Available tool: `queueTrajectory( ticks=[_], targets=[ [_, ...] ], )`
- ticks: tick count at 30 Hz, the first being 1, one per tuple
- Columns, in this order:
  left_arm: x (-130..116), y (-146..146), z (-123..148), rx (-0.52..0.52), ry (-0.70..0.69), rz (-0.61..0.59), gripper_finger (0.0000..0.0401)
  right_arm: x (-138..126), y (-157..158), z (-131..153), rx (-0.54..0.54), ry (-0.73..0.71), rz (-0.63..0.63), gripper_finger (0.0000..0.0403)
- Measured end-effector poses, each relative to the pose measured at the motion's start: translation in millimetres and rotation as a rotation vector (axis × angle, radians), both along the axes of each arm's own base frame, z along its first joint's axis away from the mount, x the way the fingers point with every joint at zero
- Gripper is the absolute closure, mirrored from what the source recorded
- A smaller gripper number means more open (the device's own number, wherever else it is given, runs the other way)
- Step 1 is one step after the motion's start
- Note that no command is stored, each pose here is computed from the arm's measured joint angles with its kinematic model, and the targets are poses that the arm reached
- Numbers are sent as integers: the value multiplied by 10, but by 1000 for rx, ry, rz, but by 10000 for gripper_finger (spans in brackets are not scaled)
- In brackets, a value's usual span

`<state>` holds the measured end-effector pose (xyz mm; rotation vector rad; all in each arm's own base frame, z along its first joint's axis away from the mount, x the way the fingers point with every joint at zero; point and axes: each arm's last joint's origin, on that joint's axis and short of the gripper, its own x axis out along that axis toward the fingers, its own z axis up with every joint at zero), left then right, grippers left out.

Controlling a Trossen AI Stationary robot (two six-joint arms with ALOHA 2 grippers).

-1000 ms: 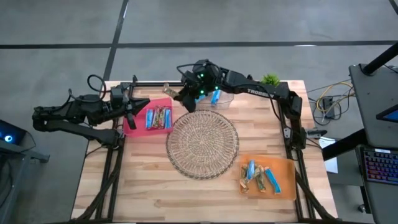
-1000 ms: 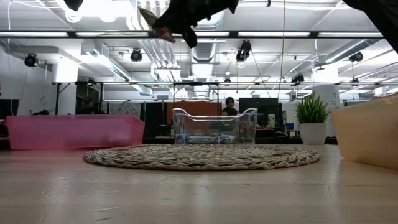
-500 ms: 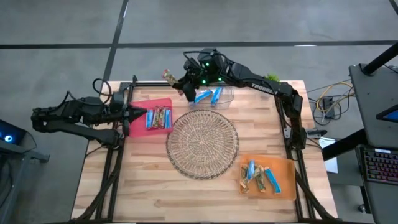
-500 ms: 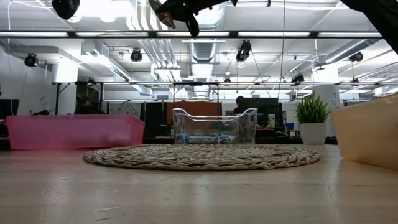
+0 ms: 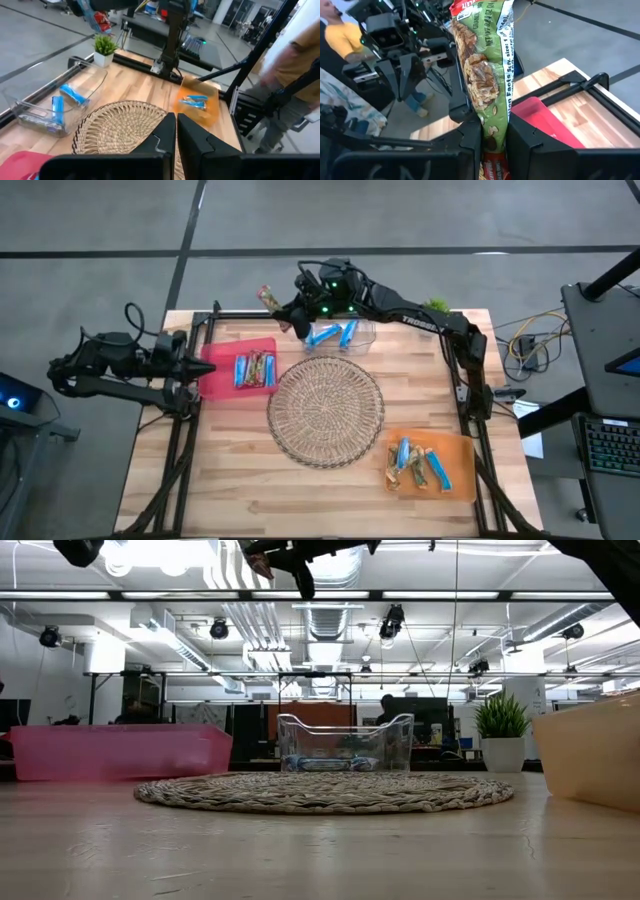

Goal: Pick and place Granola Bars by type
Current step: Put the red granola bar into the red bin

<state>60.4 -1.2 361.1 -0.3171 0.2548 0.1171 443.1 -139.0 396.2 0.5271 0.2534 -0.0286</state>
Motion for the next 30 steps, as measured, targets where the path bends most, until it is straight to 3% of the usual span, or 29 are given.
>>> queueTrajectory(
  ticks=[7,17,30],
  targets=[
    [-7,1,3,15,-4,-4,401,63,58,-42,58,-54,-1,349],
    [-7,1,2,15,-4,-4,401,121,196,-105,60,-50,12,349],
    [-7,1,3,14,-4,-3,401,201,180,-715,159,-39,-30,349]
  ],
)
